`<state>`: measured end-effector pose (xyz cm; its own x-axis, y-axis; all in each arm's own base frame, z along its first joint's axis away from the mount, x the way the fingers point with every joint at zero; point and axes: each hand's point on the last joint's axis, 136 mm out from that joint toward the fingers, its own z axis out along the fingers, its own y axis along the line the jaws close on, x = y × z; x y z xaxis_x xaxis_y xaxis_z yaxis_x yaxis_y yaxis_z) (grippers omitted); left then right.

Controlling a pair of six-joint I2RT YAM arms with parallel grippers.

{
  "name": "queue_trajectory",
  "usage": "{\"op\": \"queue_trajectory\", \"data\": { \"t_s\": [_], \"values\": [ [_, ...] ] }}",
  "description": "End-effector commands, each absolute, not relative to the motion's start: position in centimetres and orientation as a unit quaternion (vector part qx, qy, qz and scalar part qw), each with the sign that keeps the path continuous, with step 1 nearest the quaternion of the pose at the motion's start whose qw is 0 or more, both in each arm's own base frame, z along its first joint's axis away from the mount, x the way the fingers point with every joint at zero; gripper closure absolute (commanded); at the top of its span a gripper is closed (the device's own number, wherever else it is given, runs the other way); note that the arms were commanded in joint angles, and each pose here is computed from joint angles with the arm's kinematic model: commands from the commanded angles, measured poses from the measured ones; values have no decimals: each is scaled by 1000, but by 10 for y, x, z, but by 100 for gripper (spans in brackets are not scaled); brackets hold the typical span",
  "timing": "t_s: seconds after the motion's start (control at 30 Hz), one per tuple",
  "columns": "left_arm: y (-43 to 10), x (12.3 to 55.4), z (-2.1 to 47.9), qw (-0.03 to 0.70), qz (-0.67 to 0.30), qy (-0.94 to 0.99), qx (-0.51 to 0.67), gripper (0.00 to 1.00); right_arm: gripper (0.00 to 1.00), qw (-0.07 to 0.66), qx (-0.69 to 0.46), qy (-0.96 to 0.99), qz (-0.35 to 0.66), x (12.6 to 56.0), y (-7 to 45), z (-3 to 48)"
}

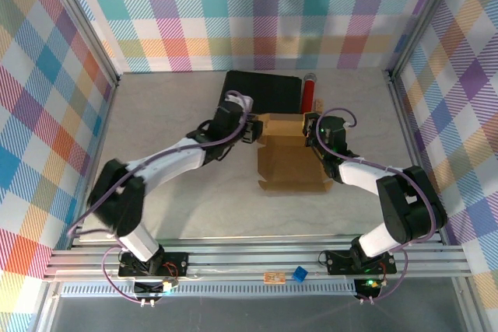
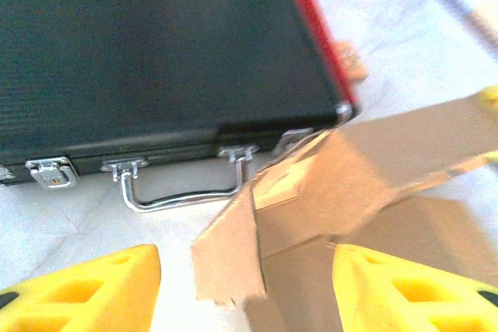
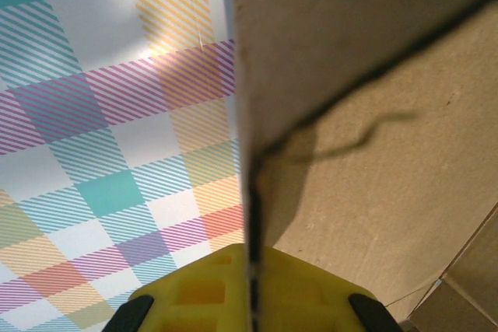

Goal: Fold the paper box

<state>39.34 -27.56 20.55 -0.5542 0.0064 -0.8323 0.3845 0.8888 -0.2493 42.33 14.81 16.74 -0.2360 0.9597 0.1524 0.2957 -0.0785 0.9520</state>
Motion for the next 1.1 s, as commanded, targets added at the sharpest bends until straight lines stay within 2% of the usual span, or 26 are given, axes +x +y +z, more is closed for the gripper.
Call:
{"op": "queue_trajectory", "data": {
  "t_s": [0.0,0.13,0.2,0.27,0.53,0.83,1.07],
  "values": [
    [-252,375,233,442,-277,848,92,44,100,328,514,587,532,432,153,183],
    [-199,402,208,423,-278,860,66,62,100,324,512,592,531,433,155,181],
    [-197,418,194,411,-271,866,92,72,100,322,512,595,529,433,156,180],
    [-206,432,180,401,-267,867,123,75,100,322,512,597,528,434,156,180],
    [-252,466,149,395,-297,846,202,74,100,318,504,607,526,439,162,180],
    [-292,447,137,387,-306,832,256,70,100,320,503,609,523,443,163,179],
    [-291,424,136,387,-297,831,268,70,100,325,495,610,526,443,164,180]
  ]
}}
